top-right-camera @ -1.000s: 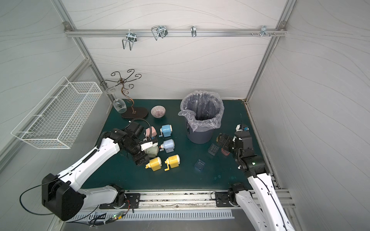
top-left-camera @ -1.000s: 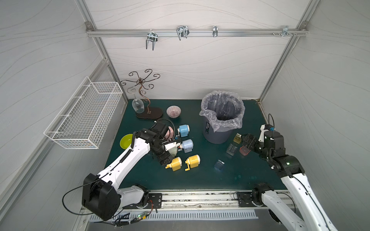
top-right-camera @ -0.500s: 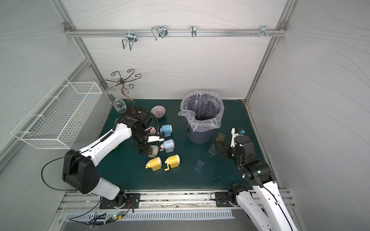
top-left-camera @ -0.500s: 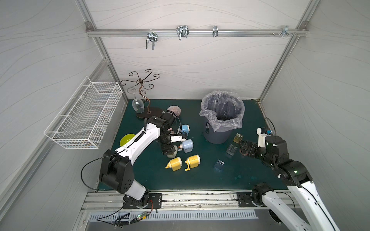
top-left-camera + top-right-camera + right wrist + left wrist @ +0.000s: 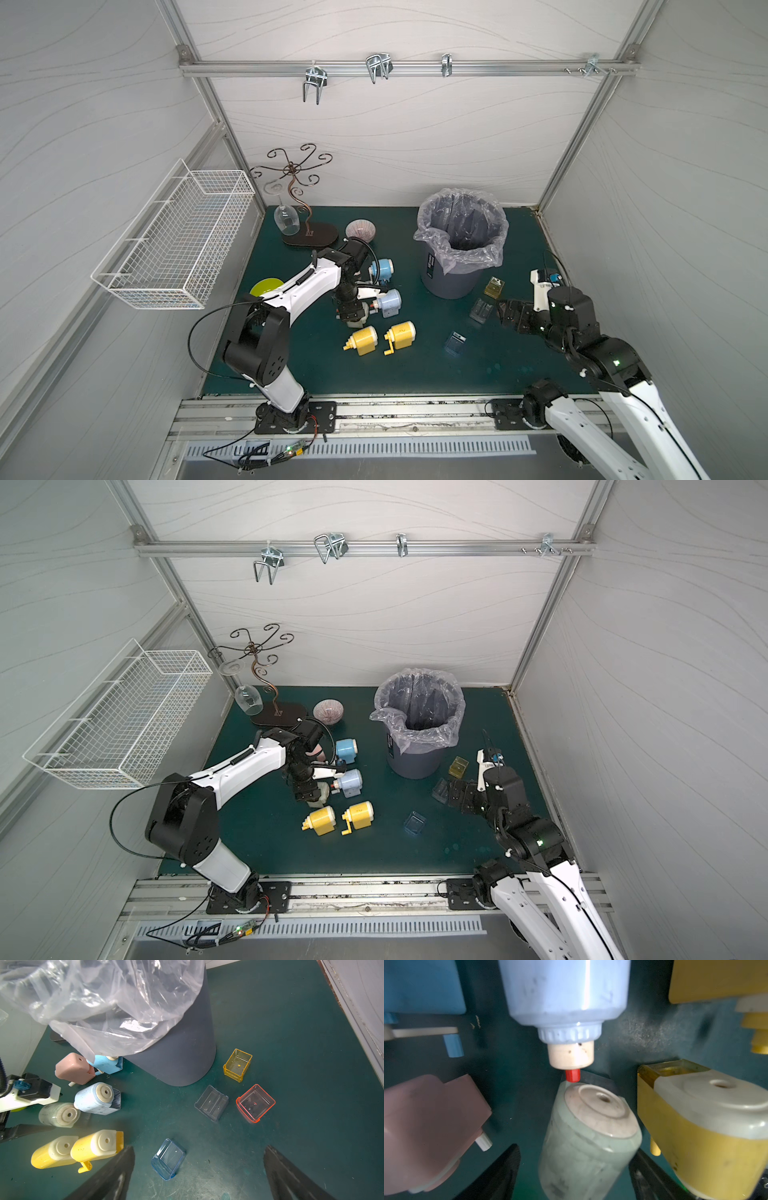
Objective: Take out the pencil sharpener tray and clean the shavings
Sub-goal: Pick up the pencil sharpener from the center of the board, then open the container of the pencil sharpener.
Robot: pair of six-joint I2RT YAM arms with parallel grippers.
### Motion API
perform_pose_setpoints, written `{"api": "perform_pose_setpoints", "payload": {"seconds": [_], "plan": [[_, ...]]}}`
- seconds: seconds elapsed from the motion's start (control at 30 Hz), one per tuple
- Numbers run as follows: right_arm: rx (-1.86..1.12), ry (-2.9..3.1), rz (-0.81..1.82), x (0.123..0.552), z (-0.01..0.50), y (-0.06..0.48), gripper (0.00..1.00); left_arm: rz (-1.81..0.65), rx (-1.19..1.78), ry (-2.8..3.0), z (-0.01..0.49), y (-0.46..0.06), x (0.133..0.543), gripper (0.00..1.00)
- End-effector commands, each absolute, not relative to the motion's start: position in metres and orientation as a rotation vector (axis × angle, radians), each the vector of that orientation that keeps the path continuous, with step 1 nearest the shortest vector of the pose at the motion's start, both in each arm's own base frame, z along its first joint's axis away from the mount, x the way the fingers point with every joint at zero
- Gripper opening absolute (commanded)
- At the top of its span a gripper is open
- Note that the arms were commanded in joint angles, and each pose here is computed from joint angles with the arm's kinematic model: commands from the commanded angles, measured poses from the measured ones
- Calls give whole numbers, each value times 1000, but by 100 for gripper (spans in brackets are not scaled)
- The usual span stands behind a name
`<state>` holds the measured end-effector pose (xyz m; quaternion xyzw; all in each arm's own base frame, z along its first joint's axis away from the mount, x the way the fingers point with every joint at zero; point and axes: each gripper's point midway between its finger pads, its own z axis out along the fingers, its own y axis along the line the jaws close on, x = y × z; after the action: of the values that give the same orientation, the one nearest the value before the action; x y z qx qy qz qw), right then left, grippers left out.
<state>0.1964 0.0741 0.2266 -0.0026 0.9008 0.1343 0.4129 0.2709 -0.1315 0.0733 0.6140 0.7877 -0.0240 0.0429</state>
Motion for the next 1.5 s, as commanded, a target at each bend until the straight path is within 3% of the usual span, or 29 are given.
{"api": "perform_pose_setpoints", "payload": {"seconds": [0.0,0.17,0.4,0.57,0.7,1.03,1.33,1.47], "plan": [[-30,2273,300,194,223,71,98,-83,1903,2379,60,-135,276,84],[-34,2267,287,192,225,68,98,-46,1875,2398,43,-135,281,82],[-39,2245,278,189,230,66,98,-49,1850,2419,33,-137,281,58],[-43,2247,286,189,230,67,98,-25,1813,2411,38,-137,281,30],[-45,2246,296,188,231,68,97,2,1756,2398,51,-135,281,0],[-223,2100,430,189,263,94,93,-56,1613,2337,121,-137,263,0],[-780,1768,952,150,307,191,93,-638,1697,2080,229,-193,178,0],[-919,1625,1121,132,323,219,98,-736,1721,1971,260,-208,151,0]]}}
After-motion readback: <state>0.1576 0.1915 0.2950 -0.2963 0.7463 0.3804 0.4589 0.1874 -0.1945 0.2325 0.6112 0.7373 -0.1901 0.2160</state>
